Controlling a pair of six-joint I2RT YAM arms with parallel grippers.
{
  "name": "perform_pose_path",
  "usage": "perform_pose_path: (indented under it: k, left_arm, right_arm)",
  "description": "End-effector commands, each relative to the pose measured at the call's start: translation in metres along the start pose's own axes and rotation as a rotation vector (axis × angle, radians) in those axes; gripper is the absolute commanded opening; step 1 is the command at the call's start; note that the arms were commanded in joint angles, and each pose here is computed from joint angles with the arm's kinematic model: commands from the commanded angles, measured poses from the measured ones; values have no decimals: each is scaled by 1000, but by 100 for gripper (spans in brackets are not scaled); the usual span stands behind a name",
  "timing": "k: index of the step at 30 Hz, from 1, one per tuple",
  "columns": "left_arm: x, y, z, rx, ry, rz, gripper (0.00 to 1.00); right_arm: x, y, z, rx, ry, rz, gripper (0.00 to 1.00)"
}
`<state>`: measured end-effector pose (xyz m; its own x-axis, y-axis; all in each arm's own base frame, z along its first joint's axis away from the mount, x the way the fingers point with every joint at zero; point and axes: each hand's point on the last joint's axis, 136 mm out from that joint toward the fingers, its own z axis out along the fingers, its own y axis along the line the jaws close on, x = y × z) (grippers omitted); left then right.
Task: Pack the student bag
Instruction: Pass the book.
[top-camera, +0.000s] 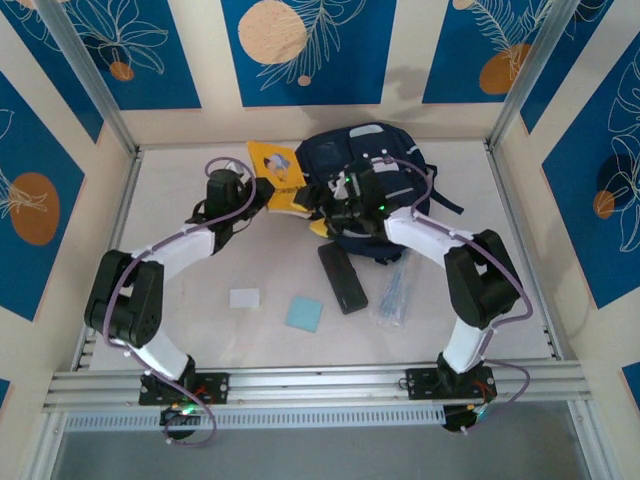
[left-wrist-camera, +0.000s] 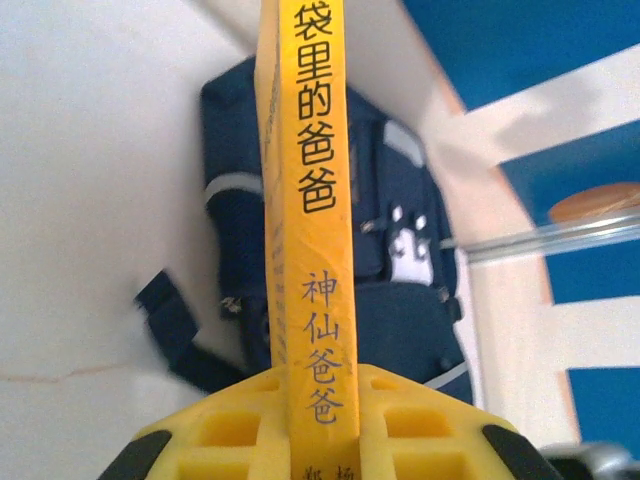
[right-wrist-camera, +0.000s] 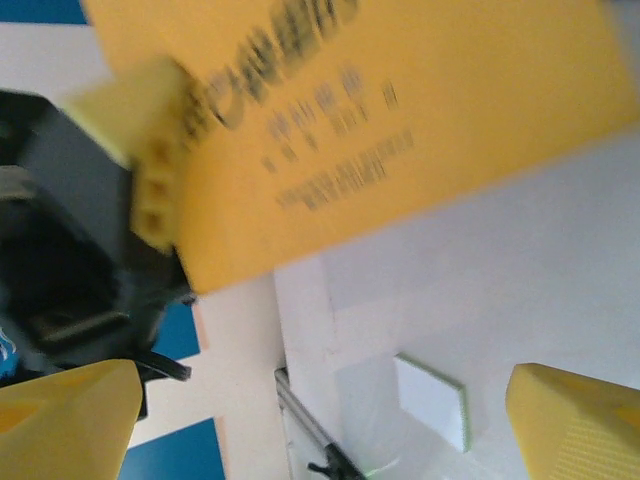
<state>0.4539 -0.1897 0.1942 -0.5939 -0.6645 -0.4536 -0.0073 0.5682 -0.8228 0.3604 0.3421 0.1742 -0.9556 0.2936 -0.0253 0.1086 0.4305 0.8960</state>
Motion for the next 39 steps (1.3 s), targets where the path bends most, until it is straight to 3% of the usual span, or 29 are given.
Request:
perform_pose_path:
  k: [1,6,11,14,15,18,20,22,25,28,34,39]
  left_arm:
    - [-40,-46,-21,141,-160,-32,0]
    - [-38,-37,-36,138,-210,-88,0]
    - [-26,-30,-44,138,-208,-139,0]
    - [-20,-29,-45,150,-193,-168,0]
    - [-19,-28,-46,152,-188,-172,0]
    - [-14,-28,-46,152,-171,-176,0]
    - [-11,-28,-45,155,-159,-175,0]
    - [-4,-26,-45,149,-133,-167,17]
    - [12,-16,-45,119,-77,-155,52]
    - [32,-5,-51,78,-17,-92,74]
    - [72,-2,-62,-21,143,207,77]
    - [94,-25,-43,-23,266,470,75]
  right_arm:
    - [-2,24,15,-135,-58,68,92]
    - [-10,40,29,-290,-167,75,93]
    - [-16,43,46,-349,-216,61,91]
    - [-19,48,53,-396,-226,55,85]
    - [-19,50,55,-406,-217,53,77]
    - [-21,54,53,-423,-221,39,36]
    - [-23,54,49,-416,-229,24,16]
    - [-26,53,43,-405,-215,3,0]
    - [-34,45,31,-391,-213,4,0]
    - [-48,31,9,-358,-236,-2,0]
    - [-72,1,-52,-187,-270,-94,0]
    - [-89,-27,-113,17,-302,-149,0]
